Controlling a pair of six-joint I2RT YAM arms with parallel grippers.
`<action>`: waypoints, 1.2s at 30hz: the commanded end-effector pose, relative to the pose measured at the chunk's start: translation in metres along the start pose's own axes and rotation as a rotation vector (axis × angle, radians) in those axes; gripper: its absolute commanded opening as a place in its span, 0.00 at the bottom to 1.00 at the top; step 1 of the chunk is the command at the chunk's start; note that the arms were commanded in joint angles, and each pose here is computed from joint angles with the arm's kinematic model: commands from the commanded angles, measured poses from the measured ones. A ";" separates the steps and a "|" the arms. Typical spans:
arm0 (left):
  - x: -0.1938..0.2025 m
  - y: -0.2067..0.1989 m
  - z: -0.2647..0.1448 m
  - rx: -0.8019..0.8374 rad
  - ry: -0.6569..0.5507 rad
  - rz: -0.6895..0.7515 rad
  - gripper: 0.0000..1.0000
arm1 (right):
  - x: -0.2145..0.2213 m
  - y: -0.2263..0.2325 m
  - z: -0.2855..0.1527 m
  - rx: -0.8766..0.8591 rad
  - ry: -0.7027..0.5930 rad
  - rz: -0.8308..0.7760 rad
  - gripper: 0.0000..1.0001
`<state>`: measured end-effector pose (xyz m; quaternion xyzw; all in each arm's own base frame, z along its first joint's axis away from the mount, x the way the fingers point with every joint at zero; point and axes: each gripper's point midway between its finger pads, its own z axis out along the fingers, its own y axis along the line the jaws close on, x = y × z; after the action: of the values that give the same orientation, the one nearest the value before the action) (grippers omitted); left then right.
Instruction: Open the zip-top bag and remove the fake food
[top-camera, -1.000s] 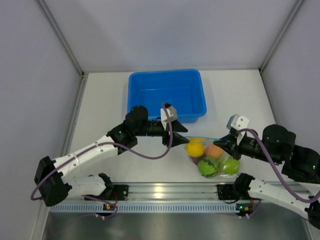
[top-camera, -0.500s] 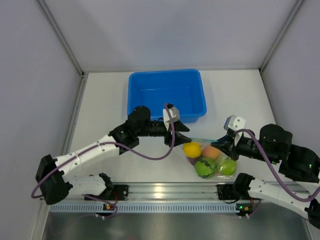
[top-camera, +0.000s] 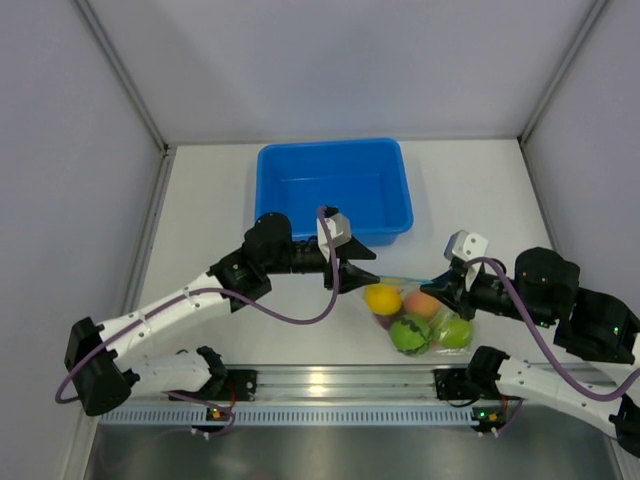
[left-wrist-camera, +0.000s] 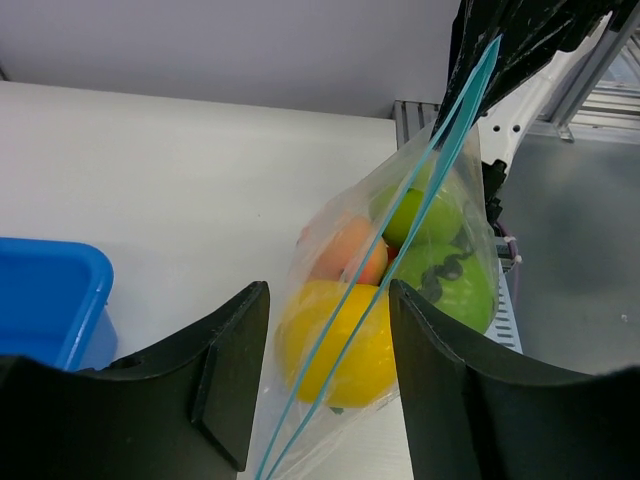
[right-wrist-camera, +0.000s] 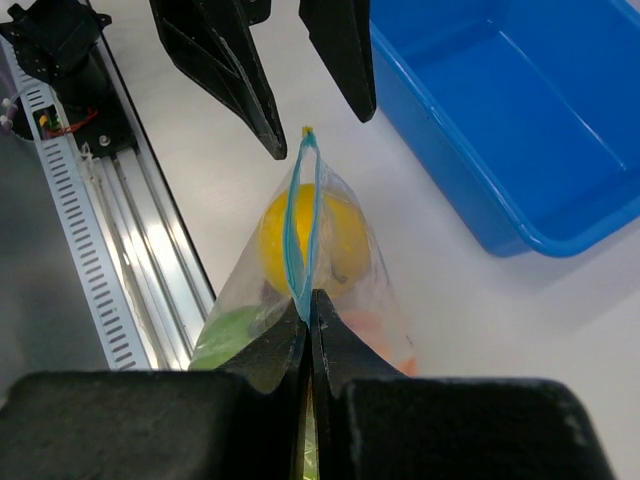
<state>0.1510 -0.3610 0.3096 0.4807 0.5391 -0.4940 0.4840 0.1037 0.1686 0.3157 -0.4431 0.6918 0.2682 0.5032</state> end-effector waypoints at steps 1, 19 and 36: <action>-0.021 -0.004 0.000 0.020 -0.058 0.057 0.56 | -0.021 -0.005 0.003 0.015 -0.081 -0.020 0.00; -0.009 -0.009 0.007 0.081 -0.026 0.024 0.52 | -0.025 -0.008 0.001 0.035 -0.099 -0.016 0.00; 0.010 -0.006 0.009 0.076 0.009 0.006 0.00 | -0.034 0.004 -0.002 -0.023 -0.205 -0.032 0.00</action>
<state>0.1459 -0.3685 0.2926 0.4981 0.5395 -0.5067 0.4517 0.0967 0.1729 0.3192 -0.4445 0.6637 0.2966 0.5234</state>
